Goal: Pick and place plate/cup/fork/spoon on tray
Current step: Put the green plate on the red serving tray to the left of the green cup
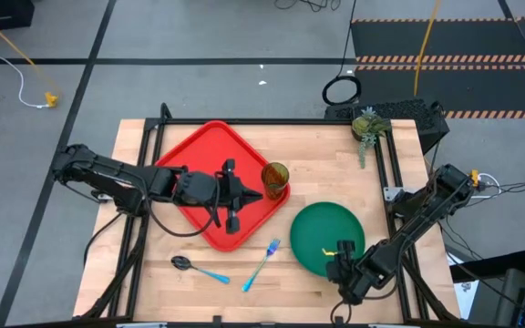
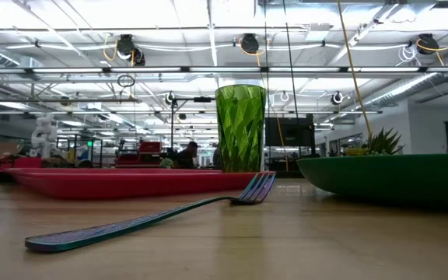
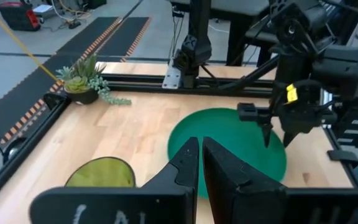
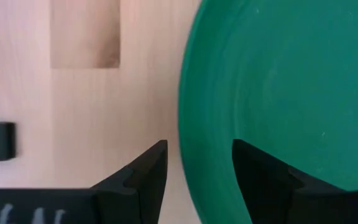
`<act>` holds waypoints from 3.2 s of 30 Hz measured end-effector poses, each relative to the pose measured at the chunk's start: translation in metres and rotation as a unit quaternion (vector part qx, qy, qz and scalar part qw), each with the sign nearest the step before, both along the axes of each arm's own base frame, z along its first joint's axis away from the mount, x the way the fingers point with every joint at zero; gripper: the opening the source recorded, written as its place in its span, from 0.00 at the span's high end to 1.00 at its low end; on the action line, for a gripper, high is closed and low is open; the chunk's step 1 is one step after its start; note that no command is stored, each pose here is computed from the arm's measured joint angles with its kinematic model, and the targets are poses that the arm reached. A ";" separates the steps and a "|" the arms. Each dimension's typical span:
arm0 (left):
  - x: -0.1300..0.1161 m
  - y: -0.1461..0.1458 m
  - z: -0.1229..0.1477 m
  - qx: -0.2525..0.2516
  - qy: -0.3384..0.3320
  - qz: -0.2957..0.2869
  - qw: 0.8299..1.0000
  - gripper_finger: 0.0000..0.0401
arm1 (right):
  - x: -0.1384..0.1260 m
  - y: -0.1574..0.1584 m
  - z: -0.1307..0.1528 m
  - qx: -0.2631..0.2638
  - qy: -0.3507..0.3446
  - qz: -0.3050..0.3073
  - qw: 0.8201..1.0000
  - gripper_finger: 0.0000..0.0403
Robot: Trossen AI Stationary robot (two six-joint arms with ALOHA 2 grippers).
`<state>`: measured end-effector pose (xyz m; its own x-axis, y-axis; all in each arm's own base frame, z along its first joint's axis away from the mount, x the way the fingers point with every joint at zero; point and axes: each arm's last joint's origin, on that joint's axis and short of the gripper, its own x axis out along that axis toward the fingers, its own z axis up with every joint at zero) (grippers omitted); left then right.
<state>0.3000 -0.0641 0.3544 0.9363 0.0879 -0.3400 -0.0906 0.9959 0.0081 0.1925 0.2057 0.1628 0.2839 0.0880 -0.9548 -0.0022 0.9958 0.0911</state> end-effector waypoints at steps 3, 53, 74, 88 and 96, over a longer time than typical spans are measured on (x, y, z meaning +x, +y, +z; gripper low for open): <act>0.000 -0.002 0.000 -0.006 -0.001 -0.001 1.000 0.94 | -0.001 -0.001 -0.002 -0.005 0.002 0.007 1.000 0.66; -0.024 -0.008 0.018 0.169 -0.005 -0.081 0.982 0.93 | -0.002 -0.050 0.202 -0.187 -0.164 0.087 0.965 1.00; -0.058 0.002 0.065 0.280 0.088 -0.160 0.942 0.63 | 0.068 -0.141 0.229 -0.208 -0.218 0.259 0.918 1.00; -0.060 0.008 0.069 0.285 0.124 -0.166 0.936 0.63 | 0.112 -0.180 0.208 -0.210 -0.225 0.351 0.885 1.00; -0.056 0.015 0.050 0.250 0.220 -0.173 0.927 0.63 | 0.121 -0.191 0.204 -0.233 -0.228 0.366 0.871 1.00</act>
